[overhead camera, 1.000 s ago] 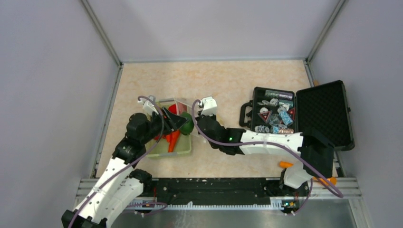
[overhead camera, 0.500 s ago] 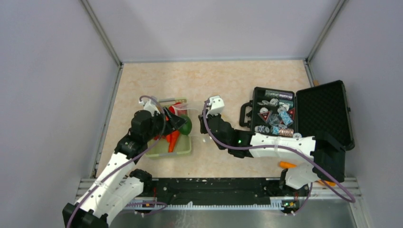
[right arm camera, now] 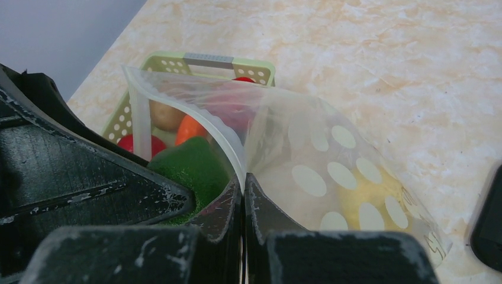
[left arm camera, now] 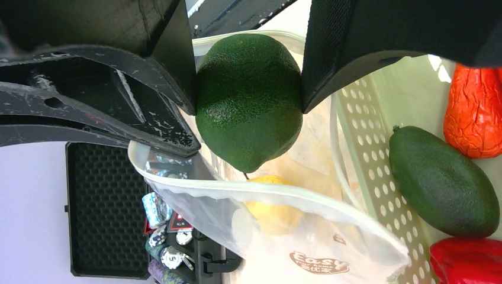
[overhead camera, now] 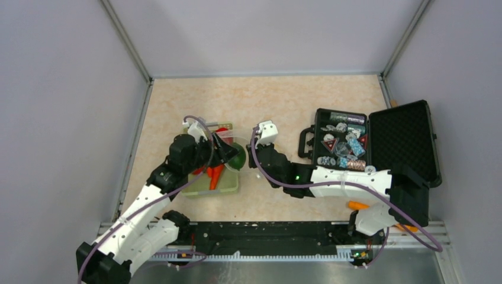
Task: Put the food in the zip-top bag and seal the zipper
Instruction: Place the fake fruit in the zipper food storage bag.
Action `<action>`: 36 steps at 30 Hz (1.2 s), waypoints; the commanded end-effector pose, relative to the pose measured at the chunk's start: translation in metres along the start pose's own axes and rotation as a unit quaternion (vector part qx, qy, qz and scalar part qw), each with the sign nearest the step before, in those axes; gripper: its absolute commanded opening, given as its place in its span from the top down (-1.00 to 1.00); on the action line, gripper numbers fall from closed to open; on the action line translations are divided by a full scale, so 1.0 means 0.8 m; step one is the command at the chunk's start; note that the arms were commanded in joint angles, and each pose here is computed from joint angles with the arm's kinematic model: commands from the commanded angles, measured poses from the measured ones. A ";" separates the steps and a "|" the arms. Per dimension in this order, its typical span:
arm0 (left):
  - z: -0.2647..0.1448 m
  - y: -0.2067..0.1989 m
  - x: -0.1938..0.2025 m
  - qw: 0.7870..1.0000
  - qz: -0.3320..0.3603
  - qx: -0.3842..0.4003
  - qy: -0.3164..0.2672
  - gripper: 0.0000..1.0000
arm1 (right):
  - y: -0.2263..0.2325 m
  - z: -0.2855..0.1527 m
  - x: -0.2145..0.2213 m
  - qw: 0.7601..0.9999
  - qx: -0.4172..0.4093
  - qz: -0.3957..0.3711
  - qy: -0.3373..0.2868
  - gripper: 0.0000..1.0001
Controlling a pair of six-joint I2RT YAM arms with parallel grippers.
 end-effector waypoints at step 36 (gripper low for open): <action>-0.022 -0.045 -0.018 0.990 0.115 -0.006 -0.077 -0.56 | -0.012 -0.012 -0.018 0.996 0.011 0.084 -0.002 1.00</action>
Point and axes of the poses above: each gripper's point midway between its finger pads, its own z axis out along the fingers, its own y axis along the line the jaws close on, x = y × z, the point moved 6 cm from there along -z, back along the fingers, and after that the axes turned 1 degree about -z, right-handed, at the moved point
